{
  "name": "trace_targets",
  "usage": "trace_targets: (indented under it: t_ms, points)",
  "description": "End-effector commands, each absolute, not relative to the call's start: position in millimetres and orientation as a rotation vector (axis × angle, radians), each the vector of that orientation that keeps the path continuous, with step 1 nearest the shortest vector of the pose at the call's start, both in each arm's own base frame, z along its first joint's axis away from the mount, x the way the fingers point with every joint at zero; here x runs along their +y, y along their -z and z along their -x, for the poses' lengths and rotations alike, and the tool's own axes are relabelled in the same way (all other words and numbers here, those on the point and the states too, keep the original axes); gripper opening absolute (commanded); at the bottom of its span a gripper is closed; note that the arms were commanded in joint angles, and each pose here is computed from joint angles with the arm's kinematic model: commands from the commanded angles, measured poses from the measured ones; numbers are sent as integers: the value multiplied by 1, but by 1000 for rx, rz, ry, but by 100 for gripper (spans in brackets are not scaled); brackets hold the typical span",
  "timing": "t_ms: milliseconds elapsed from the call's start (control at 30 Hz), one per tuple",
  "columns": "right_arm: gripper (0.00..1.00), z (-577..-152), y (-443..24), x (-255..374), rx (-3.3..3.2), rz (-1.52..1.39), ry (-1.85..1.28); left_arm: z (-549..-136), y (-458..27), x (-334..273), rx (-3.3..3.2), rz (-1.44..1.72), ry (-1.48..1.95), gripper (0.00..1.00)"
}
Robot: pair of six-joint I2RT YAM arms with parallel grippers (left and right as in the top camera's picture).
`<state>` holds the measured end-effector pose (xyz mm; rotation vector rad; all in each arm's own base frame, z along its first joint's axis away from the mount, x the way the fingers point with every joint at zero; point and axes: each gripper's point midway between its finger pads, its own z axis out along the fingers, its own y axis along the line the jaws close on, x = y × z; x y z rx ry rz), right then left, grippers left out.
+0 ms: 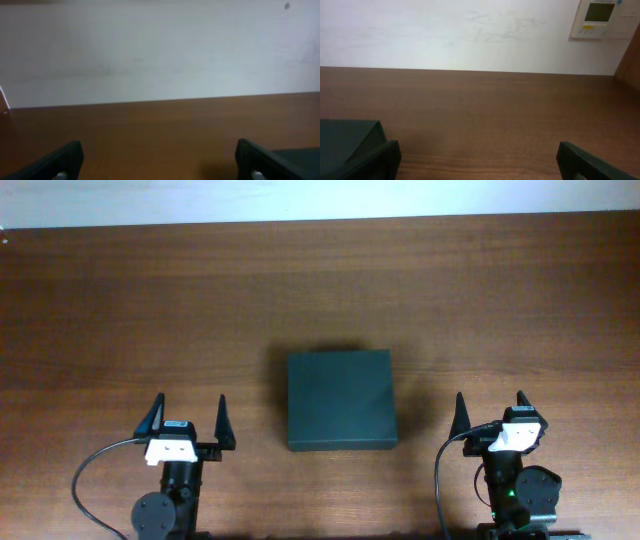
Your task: Pack container
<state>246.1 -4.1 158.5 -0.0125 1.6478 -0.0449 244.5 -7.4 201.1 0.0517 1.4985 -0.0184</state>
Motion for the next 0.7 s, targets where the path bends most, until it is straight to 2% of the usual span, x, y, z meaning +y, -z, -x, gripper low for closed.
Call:
trace_targets:
  t_ms: [0, 200, 667]
  points:
    - [99, -246, -156, -4, 1647, 20, 46, -246, -184, -6, 1537, -50, 7, 99]
    - [99, -246, -156, -4, 1647, 20, 46, -246, -157, -6, 1647, -51, 12, 99]
    - [99, -246, -156, -4, 1647, 20, 46, -246, -157, -4, 1646, -69, -20, 99]
